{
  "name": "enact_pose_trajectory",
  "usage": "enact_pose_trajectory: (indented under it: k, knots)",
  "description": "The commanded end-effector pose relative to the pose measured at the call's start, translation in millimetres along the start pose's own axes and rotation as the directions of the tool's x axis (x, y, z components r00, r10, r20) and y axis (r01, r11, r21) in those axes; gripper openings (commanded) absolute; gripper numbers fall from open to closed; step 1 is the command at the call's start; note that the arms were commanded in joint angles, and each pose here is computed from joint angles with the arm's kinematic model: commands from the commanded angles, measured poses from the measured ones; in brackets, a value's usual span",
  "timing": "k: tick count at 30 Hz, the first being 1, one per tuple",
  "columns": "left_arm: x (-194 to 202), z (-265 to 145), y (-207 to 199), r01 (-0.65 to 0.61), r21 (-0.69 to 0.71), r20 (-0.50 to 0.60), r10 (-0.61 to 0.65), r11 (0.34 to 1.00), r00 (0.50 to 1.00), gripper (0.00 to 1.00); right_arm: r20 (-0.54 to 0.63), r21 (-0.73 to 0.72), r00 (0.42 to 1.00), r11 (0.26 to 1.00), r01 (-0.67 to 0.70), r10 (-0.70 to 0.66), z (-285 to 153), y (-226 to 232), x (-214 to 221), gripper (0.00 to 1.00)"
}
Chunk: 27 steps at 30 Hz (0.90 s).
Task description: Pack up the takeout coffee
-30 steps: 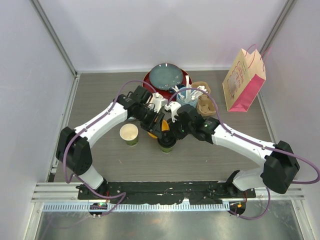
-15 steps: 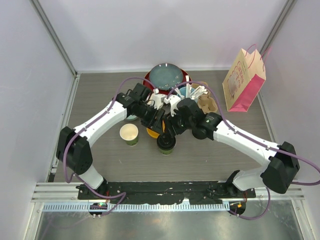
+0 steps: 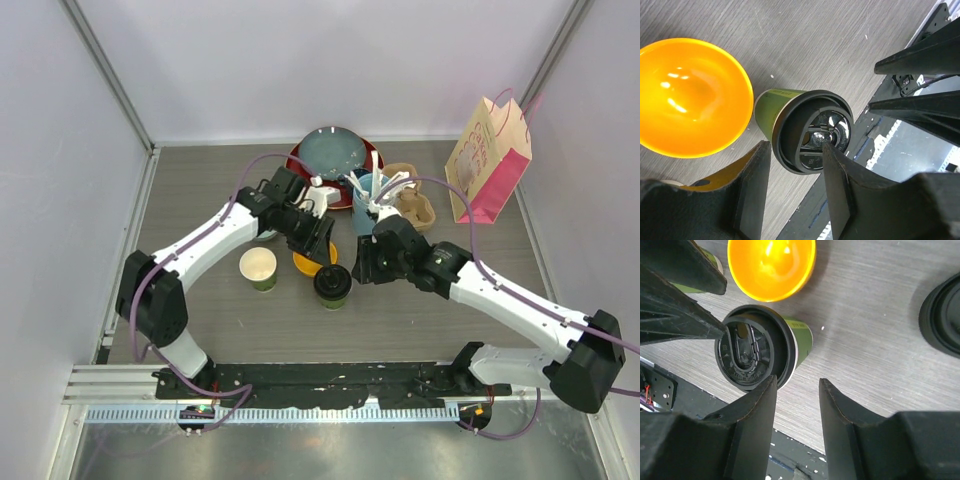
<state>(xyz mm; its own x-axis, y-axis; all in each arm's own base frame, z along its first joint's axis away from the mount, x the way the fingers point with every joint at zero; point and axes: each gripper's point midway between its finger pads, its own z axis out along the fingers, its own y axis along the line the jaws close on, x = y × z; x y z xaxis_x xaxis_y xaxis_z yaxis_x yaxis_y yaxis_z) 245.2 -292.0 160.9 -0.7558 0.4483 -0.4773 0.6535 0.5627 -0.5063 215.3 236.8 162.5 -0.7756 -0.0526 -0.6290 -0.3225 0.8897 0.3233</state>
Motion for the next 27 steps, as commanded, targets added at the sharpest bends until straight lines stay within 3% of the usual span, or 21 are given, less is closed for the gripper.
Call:
enact_pose_trajectory:
  k: [1,6,10,17,27]
  knots:
    - [-13.2,5.5,-1.4,-0.118,-0.056,0.031,0.12,0.991,0.992,0.49,-0.018,-0.037,0.996,0.995,-0.089,0.088,2.9,9.0,8.1,0.45]
    - [-18.6,5.4,6.9,-0.319,-0.194,-0.026,0.321,0.928,0.947,0.49,-0.017,-0.034,0.997,0.997,-0.071,0.07,7.1,7.7,8.8,0.45]
    - [-20.4,3.3,1.3,-0.389,-0.18,-0.055,0.385,0.904,0.921,0.47,-0.007,-0.026,0.999,0.998,-0.054,0.054,6.9,5.1,7.7,0.44]
    - [5.2,9.7,4.6,-0.403,-0.114,-0.169,0.382,0.908,0.908,0.43,0.006,-0.011,1.0,1.0,-0.026,0.026,5.2,1.6,4.5,0.44]
    - [10.4,21.7,3.9,-0.342,-0.093,-0.175,0.323,0.935,0.93,0.38,0.001,-0.002,1.0,1.0,-0.016,0.016,7.8,-0.6,3.8,0.4]
